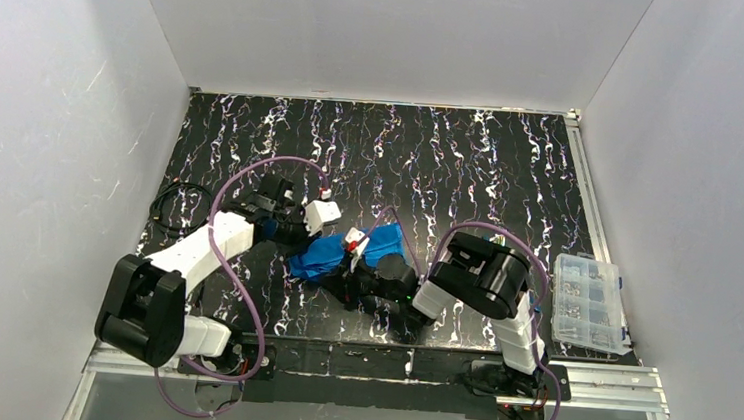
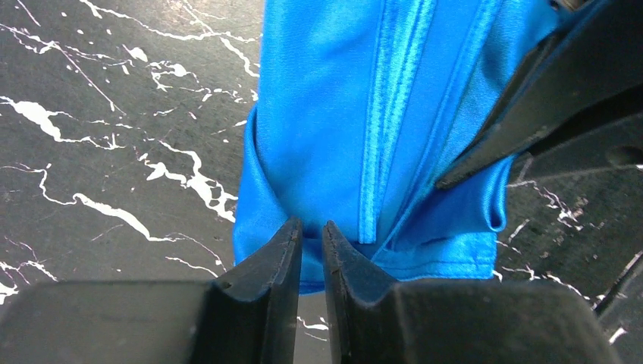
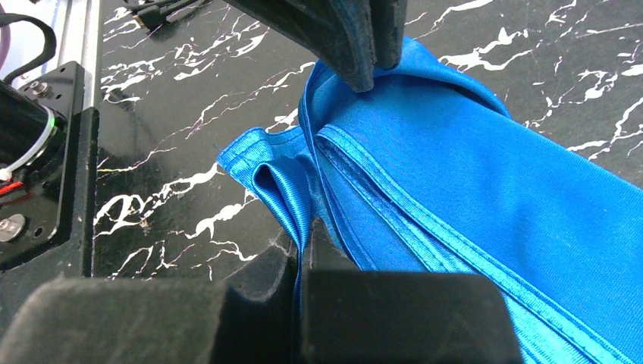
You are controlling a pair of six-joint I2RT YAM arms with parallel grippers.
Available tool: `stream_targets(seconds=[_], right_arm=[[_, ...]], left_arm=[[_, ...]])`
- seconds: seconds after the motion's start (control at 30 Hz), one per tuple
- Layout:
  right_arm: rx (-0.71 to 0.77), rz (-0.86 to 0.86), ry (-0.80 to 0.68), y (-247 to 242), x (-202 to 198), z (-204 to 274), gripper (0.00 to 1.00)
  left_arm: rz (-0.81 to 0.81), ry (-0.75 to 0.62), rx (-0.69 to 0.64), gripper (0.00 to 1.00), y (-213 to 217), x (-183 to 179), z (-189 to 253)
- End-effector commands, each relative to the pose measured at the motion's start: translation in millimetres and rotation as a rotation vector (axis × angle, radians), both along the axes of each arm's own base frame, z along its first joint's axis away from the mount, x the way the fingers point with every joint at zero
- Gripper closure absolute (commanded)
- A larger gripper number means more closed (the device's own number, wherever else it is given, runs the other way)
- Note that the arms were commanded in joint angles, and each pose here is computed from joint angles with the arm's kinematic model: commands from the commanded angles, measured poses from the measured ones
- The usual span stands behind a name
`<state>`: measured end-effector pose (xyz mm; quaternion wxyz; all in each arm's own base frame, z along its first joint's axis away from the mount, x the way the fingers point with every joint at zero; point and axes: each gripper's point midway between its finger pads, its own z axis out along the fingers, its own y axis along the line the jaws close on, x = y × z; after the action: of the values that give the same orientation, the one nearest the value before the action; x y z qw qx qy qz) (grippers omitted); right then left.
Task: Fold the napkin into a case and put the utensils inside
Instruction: Pick up the 2/3-rectangle-folded napkin at the center of the board, then grasp the top corner of the smaller rectangle folded napkin from the folded napkin.
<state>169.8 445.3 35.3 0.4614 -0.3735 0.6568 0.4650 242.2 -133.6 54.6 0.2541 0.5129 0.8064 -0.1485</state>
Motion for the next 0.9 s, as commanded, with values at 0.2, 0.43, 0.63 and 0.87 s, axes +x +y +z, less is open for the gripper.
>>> stream_targets(seconds=[0.2, 0.43, 0.63, 0.87], right_arm=[[0.104, -0.030, 0.147, 5, 14, 34, 0.99], [0.183, -0.001, 0.313, 7, 20, 46, 0.99], [0.208, 0.040, 0.448, 4, 20, 59, 0.99], [0.189, 0.020, 0.581, -3, 25, 58, 0.99]], left_arm=[[-0.002, 0.003, 0.036, 1.00, -6, 12, -4], [0.017, 0.004, 0.035, 1.00, -7, 12, -1], [0.035, -0.024, 0.036, 1.00, -6, 17, -1], [0.002, -0.064, -0.057, 1.00, -18, 10, 12]])
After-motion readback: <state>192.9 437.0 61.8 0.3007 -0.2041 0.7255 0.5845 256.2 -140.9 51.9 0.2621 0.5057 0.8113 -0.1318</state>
